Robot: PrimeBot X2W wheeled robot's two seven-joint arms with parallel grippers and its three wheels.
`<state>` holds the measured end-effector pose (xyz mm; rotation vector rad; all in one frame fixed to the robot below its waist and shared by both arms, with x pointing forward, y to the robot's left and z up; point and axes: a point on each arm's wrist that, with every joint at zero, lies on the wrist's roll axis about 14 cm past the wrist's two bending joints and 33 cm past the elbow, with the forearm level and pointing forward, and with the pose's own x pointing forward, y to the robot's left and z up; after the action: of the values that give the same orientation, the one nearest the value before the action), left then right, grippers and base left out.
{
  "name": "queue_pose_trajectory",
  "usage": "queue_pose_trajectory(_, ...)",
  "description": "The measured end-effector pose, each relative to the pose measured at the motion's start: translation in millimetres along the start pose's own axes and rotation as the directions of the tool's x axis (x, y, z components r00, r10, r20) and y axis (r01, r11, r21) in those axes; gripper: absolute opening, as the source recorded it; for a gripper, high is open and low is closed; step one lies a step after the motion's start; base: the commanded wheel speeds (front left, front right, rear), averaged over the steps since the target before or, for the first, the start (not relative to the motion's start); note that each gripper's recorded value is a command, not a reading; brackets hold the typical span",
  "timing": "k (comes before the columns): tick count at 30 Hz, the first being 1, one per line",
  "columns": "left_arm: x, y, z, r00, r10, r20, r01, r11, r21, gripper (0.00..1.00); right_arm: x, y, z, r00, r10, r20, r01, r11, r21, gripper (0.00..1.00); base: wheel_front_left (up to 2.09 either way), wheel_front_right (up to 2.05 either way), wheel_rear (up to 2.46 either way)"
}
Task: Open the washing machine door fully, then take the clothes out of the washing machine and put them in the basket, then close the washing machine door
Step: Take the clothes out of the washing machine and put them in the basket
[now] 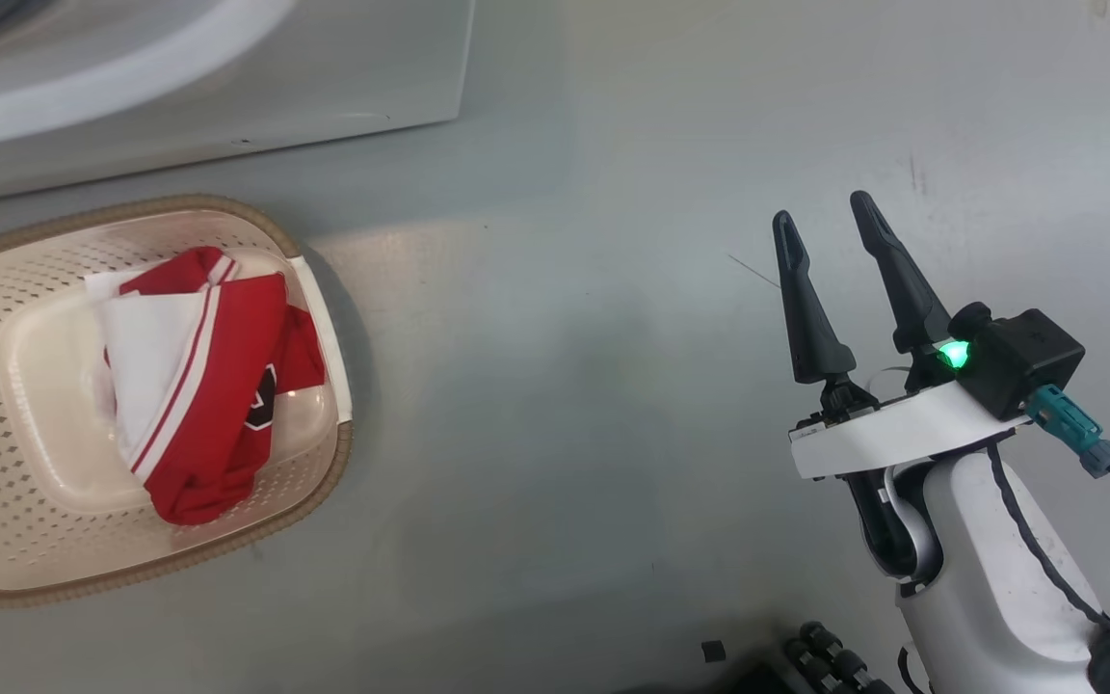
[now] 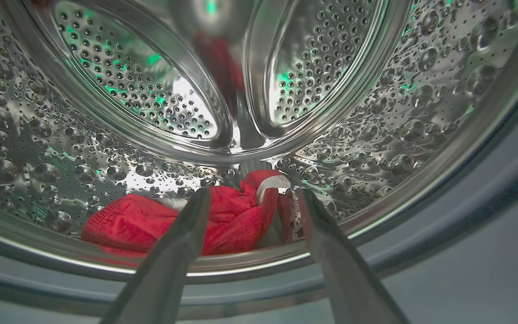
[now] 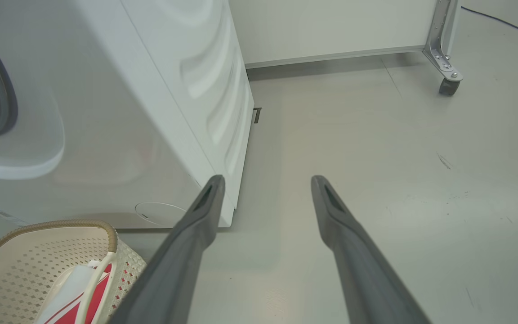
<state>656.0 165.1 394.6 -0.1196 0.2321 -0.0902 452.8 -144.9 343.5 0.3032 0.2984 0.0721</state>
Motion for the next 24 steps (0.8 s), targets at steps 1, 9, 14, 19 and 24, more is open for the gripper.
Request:
queue_pose_trajectory(1,5.7,3.2,-2.5,1.0,0.004,-0.012,-0.004,1.0,0.014,1.0,0.7,-1.8,-2.7,1.0,-0.004,-0.006,0.004,1.0,0.002,1.0,0.0,0.0,0.0)
queue_pose_trajectory(9,53.2,36.9,-2.8,0.997,0.066,-0.045,-0.062,0.994,0.088,1.0,9.3,-15.0,-28.8,0.997,-0.035,-0.065,0.036,0.999,0.018,1.0,0.0,0.0,0.0)
queue_pose_trajectory(14,73.2,41.9,-11.2,0.996,0.076,-0.05,-0.071,0.993,0.095,1.0,13.0,-21.6,-43.8,0.994,-0.051,-0.099,0.054,0.998,0.031,1.0,0.0,0.0,0.0)
queue_pose_trajectory(19,83.7,58.8,-35.8,0.984,0.124,-0.131,-0.1,0.979,0.177,1.0,14.0,-29.8,-50.1,0.991,-0.071,-0.115,0.074,0.997,0.02,1.0,0.0,0.0,0.0)
queue_pose_trajectory(24,92.8,67.8,-31.4,0.975,0.169,-0.143,-0.129,0.958,0.255,1.0,11.0,-31.8,-56.2,0.988,-0.078,-0.135,0.081,0.997,0.018,1.0,0.0,0.0,0.0)
